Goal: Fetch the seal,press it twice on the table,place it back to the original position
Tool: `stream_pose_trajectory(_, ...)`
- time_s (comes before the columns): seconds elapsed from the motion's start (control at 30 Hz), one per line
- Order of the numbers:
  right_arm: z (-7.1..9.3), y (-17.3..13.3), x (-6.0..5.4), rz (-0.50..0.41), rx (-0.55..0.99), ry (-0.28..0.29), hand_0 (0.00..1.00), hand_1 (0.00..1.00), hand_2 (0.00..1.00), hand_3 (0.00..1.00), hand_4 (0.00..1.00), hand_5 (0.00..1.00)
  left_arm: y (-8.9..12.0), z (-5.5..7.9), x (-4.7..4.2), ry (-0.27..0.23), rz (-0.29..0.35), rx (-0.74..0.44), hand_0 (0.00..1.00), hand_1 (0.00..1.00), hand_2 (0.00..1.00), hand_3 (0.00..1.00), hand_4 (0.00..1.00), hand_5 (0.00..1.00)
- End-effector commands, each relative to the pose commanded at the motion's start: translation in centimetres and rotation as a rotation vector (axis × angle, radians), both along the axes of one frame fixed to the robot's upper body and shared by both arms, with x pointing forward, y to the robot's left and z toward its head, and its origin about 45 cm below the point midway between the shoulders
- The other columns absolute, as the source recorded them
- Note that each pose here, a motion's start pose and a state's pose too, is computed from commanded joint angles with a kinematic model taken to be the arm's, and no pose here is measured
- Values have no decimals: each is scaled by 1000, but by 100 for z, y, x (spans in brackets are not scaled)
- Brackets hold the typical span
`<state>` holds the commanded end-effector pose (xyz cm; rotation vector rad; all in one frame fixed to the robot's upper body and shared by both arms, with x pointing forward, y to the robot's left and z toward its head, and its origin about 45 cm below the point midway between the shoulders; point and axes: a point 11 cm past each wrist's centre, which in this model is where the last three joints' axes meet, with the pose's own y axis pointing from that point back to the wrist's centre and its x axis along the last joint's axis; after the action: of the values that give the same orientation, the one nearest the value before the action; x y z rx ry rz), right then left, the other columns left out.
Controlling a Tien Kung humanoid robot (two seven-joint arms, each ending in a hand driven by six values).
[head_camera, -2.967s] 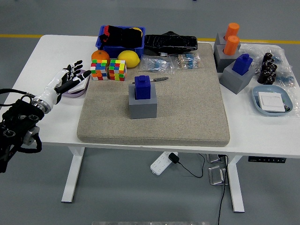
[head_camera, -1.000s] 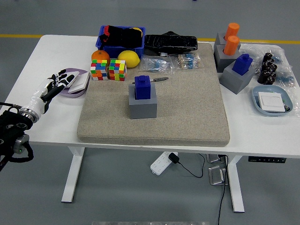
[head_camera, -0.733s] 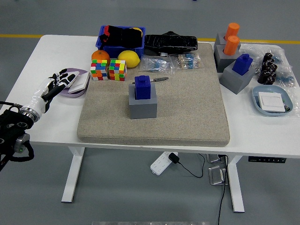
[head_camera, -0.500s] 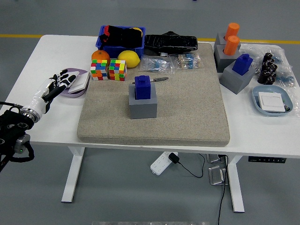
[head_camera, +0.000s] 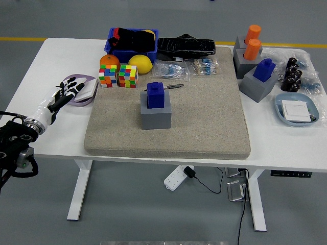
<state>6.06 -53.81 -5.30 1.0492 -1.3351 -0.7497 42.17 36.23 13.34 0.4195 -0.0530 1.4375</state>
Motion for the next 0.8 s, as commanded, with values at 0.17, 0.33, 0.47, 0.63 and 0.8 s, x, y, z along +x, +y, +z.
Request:
stream_pose_trajectory(0.17,3,-6,-4,2,-2,1,782,675,675,670,811,582,-17,9,3,-3,-6,1,998,964,981,998,941,700)
stream_pose_trajectory(0.33,3,-3,-1,3,-1,1,782,675,675,671,811,582,-31,5,0,-3,-11,4,998,963,979,998,935,649)
stream_pose_trajectory(0.47,4,-5,0,3,-2,0,782,675,675,671,811,582,-46,0,-4,-2,-15,2,998,963,979,998,935,649)
stream_pose_trajectory(0.63,1,-2,-1,3,-1,1,782,675,675,670,810,582,-59,5,-1,-3,-18,0,998,962,976,998,929,647)
stream_pose_trajectory(0.8,1,-3,-4,2,-2,1,782,675,675,670,810,582,-79,8,4,-4,-23,0,998,961,974,998,932,650)
